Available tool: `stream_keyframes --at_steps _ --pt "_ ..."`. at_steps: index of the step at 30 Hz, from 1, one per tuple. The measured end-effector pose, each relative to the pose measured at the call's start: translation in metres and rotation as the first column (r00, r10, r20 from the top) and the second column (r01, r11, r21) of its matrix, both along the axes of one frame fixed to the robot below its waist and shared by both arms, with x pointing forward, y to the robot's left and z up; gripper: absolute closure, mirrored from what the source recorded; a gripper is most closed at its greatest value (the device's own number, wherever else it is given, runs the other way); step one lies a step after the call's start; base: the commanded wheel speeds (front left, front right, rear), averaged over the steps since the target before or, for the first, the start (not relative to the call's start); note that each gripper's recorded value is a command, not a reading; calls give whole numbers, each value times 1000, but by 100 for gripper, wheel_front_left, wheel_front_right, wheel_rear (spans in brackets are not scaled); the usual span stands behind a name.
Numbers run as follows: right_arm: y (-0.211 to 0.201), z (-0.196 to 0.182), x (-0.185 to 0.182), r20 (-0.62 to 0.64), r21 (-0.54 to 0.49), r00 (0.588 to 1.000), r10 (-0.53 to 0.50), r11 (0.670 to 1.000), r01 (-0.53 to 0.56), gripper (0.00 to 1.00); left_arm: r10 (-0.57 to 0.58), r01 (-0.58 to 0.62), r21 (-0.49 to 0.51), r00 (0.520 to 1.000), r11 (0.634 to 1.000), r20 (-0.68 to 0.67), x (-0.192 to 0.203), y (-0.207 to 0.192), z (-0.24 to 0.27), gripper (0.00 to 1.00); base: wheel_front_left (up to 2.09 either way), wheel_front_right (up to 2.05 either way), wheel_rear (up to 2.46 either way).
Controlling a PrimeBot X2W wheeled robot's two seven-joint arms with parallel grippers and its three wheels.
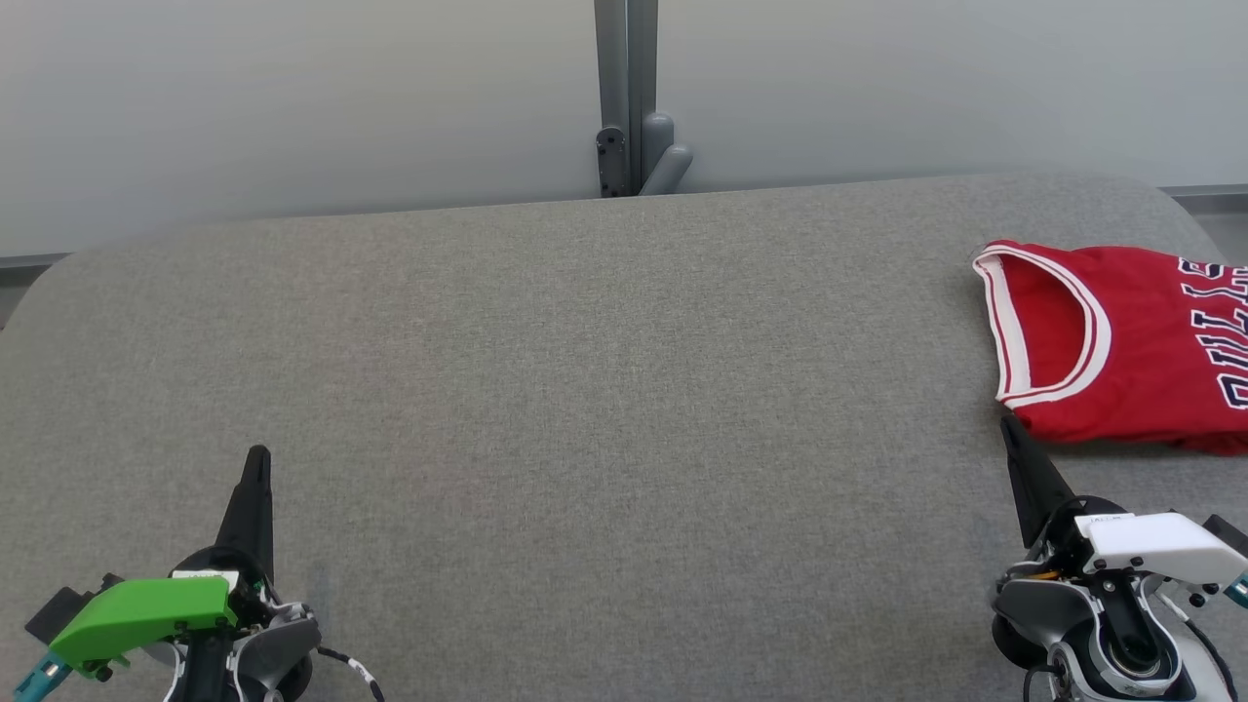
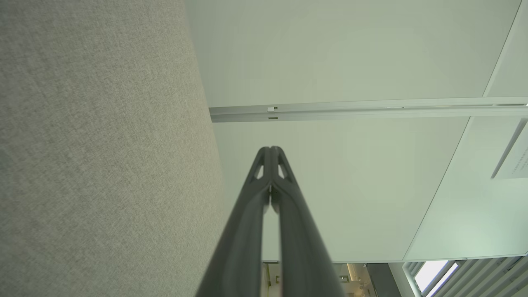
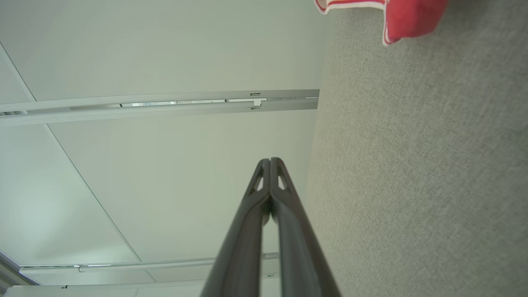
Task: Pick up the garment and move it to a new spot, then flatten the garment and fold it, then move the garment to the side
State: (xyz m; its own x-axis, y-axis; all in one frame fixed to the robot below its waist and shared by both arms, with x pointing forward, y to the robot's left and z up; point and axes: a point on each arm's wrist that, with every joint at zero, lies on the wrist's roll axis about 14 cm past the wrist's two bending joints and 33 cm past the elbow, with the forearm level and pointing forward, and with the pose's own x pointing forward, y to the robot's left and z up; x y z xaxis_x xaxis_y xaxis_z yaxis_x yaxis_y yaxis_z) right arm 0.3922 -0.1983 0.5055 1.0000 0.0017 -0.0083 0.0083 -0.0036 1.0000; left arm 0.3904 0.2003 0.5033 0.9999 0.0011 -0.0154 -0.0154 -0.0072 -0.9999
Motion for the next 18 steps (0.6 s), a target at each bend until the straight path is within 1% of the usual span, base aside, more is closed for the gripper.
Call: stream_keyframes --at_steps 18 --pt "0 0 0 0 0 1000 0 1000 0 100 0 0 0 1000 1000 1 0 0 0 100 0 0 0"
